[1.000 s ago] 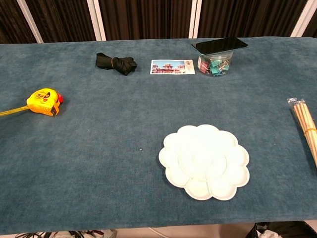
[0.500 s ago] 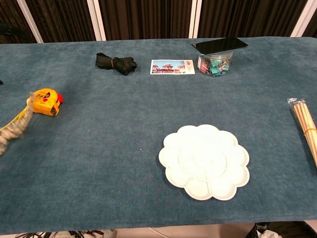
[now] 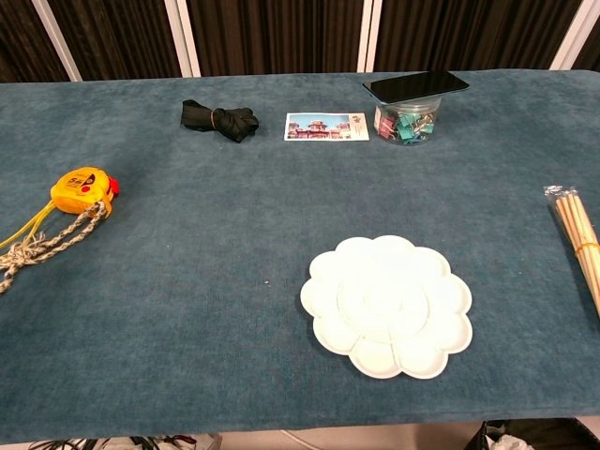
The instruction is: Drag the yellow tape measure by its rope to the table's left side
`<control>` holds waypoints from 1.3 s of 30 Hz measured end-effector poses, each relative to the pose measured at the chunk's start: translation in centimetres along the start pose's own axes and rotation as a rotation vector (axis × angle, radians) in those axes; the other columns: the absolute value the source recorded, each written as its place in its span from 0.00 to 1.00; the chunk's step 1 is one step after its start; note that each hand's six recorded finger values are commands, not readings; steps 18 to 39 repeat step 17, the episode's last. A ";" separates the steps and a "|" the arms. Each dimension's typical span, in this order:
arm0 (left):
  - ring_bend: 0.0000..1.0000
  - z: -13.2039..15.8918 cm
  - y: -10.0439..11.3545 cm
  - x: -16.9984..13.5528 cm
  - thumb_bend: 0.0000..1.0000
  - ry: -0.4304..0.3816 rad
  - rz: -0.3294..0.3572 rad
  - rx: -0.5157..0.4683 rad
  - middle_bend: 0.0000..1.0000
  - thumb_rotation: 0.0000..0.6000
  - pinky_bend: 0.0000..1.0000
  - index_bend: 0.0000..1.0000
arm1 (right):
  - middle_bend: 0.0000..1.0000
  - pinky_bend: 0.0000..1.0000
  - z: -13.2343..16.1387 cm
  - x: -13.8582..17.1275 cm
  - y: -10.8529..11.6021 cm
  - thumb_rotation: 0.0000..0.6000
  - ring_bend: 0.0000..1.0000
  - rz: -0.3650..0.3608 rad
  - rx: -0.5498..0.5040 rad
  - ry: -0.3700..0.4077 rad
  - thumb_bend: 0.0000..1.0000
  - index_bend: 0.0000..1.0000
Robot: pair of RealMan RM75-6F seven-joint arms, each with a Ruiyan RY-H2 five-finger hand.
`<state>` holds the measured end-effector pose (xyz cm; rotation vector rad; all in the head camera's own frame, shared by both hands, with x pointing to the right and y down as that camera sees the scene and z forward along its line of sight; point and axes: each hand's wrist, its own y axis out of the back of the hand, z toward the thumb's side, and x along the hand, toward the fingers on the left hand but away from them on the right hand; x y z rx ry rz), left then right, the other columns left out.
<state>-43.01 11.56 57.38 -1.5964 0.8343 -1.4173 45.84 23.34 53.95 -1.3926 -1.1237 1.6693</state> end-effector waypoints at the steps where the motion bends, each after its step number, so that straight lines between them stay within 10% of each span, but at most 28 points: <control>1: 0.00 -0.6 0.1 -1.0 0.12 0.022 0.021 -0.005 0.00 1.00 0.00 0.04 | 0.00 0.17 0.0 0.0 0.0 1.00 0.09 0.000 0.002 0.001 0.05 0.00; 16: 0.00 -5.9 -1.5 -11.8 0.13 0.210 -0.015 -0.164 0.00 1.00 0.00 0.07 | 0.00 0.17 0.1 0.0 0.0 1.00 0.09 -0.003 0.001 0.007 0.05 0.00; 39: 0.00 -6.0 -1.3 -12.0 0.13 0.218 -0.012 -0.165 0.00 1.00 0.00 0.07 | 0.00 0.16 0.1 0.0 0.0 1.00 0.09 -0.004 0.001 0.007 0.05 0.00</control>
